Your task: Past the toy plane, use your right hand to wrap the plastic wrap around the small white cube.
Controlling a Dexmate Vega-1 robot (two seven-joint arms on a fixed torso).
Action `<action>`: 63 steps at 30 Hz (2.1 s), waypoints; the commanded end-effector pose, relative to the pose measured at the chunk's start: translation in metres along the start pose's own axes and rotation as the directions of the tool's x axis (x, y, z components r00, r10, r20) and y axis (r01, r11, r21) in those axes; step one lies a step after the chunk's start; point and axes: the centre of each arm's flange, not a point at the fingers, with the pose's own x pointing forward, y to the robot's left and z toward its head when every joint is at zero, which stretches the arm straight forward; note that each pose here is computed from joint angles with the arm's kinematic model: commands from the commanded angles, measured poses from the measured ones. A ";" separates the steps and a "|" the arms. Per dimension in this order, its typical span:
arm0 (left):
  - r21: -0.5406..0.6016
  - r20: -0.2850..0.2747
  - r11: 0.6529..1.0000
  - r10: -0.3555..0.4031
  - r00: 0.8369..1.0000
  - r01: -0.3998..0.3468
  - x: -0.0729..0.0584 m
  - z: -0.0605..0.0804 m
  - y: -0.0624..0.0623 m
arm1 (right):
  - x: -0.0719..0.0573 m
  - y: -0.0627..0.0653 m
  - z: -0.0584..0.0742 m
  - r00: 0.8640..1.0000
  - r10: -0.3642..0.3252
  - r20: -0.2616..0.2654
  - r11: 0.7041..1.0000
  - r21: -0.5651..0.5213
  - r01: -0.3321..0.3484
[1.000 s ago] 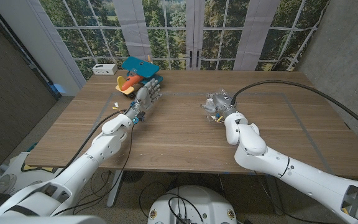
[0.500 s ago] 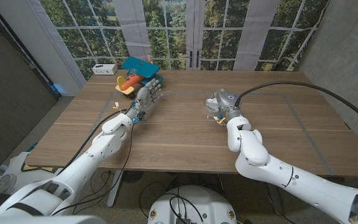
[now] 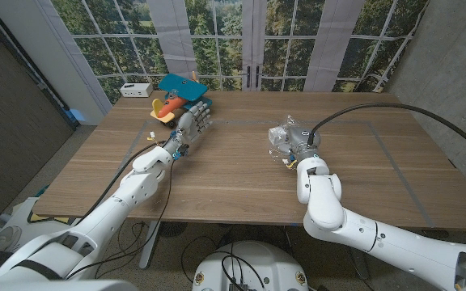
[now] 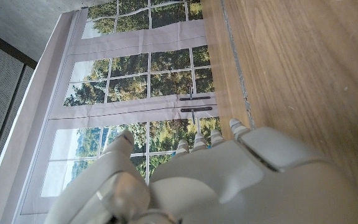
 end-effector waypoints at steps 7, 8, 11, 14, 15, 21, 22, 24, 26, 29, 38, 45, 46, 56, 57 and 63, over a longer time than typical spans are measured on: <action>0.005 -0.002 1.000 -0.009 1.000 0.009 0.007 0.001 -0.003 | 0.005 0.028 -0.012 0.985 0.133 -0.110 0.975 -0.163 -0.150; 0.007 -0.001 1.000 -0.008 1.000 0.008 0.007 0.002 -0.003 | 0.005 0.029 -0.012 0.985 0.134 -0.111 0.976 -0.155 -0.150; 0.007 -0.003 1.000 -0.008 1.000 0.008 0.007 0.002 -0.004 | 0.008 0.033 -0.014 0.985 0.117 -0.124 0.981 -0.142 -0.134; 0.008 -0.002 1.000 -0.005 1.000 0.005 0.008 0.002 -0.004 | 0.010 0.036 -0.014 0.986 0.094 -0.139 0.984 -0.136 -0.113; 0.008 -0.001 1.000 -0.005 1.000 0.005 0.007 0.002 -0.004 | 0.011 0.037 -0.014 0.986 0.084 -0.142 0.985 -0.135 -0.104; 0.009 0.002 1.000 0.001 1.000 -0.001 0.007 0.003 -0.005 | 0.017 0.044 -0.010 0.988 0.071 -0.139 0.982 -0.162 -0.093; 0.009 0.003 1.000 0.000 1.000 0.000 0.006 0.003 -0.005 | 0.019 0.046 -0.010 0.987 0.073 -0.143 0.980 -0.174 -0.098; 0.010 0.003 1.000 0.000 1.000 0.000 0.005 0.003 -0.006 | 0.022 0.049 -0.009 0.986 0.083 -0.144 0.978 -0.181 -0.108; 0.010 0.004 1.000 0.005 1.000 -0.005 0.005 0.004 -0.006 | 0.024 0.052 -0.009 0.985 0.092 -0.147 0.975 -0.187 -0.119; 0.013 0.004 1.000 0.009 1.000 -0.009 0.004 0.005 -0.005 | 0.029 0.056 -0.009 0.981 0.116 -0.155 0.968 -0.203 -0.146; 0.010 0.002 1.000 0.013 1.000 -0.013 0.004 0.004 -0.005 | 0.032 0.061 -0.008 0.989 0.081 -0.125 0.969 -0.223 -0.108; 0.012 -0.001 1.000 0.016 1.000 -0.016 0.004 0.004 -0.005 | 0.028 0.057 -0.006 0.997 -0.047 -0.063 0.987 -0.154 0.037; 0.012 -0.002 1.000 0.015 1.000 -0.015 0.004 0.004 -0.005 | 0.028 0.055 -0.006 0.996 -0.070 -0.057 0.988 -0.142 0.062; 0.013 0.000 1.000 0.014 1.000 -0.014 0.005 0.005 -0.003 | 0.024 0.041 -0.004 0.958 -0.286 -0.026 0.958 0.000 0.286; 0.014 0.001 1.000 0.015 1.000 -0.015 0.005 0.005 -0.003 | 0.024 0.040 -0.004 0.952 -0.306 -0.030 0.952 0.008 0.306; 0.015 0.001 1.000 0.017 1.000 -0.017 0.004 0.006 -0.001 | 0.027 0.034 -0.001 0.924 -0.380 -0.039 0.924 0.038 0.381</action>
